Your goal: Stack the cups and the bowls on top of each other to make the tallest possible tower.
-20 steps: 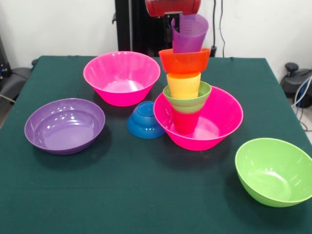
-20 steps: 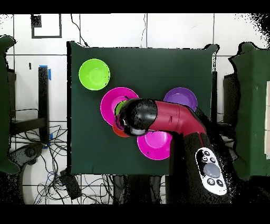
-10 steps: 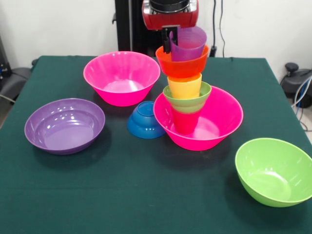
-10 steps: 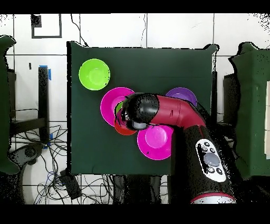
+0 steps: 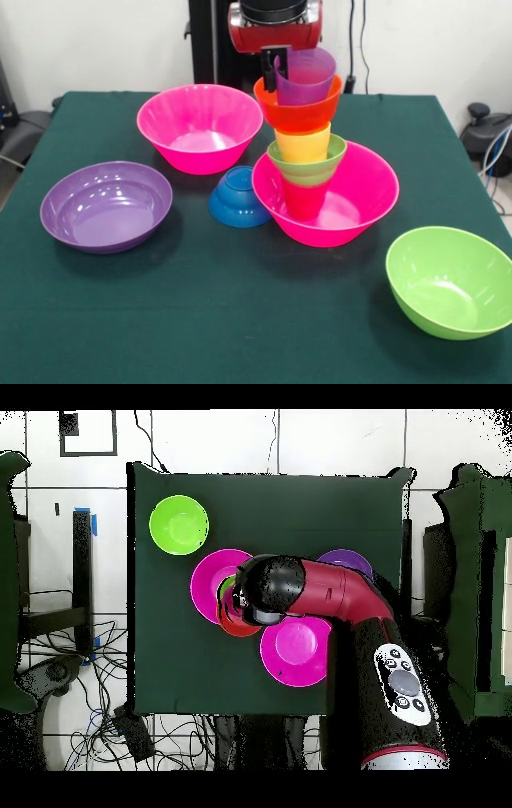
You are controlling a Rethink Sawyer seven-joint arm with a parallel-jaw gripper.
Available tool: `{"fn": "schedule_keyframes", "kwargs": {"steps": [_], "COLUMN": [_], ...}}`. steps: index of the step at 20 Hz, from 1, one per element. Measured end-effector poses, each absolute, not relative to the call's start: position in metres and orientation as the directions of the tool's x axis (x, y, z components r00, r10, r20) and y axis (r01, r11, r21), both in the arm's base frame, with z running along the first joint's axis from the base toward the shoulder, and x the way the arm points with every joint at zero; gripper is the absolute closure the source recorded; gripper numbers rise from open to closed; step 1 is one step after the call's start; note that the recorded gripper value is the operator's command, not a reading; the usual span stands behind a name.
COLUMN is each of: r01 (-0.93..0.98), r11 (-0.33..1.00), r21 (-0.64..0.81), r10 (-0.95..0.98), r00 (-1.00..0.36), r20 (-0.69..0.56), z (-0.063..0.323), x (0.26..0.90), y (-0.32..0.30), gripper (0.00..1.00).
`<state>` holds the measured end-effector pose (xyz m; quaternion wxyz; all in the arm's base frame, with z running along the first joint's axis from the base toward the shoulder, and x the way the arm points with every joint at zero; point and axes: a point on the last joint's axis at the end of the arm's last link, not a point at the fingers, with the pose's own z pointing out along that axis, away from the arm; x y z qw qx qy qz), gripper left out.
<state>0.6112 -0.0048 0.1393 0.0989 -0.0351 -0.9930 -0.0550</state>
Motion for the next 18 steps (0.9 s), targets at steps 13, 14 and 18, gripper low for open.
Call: {"fn": "schedule_keyframes", "kwargs": {"steps": [13, 14, 18], "r01": [0.081, 0.081, 0.082], "r11": [0.992, 0.992, 0.992], "r21": [0.099, 0.1, 0.099], "r10": [0.062, 0.063, 0.064], "r00": [-0.982, -0.982, -0.983], "r20": [0.181, 0.179, 0.174], "z": [0.144, 0.145, 0.146], "x": [0.621, 0.621, 0.624], "y": [-0.003, -0.003, -0.003], "gripper": [1.0, 1.0, 1.0]}}
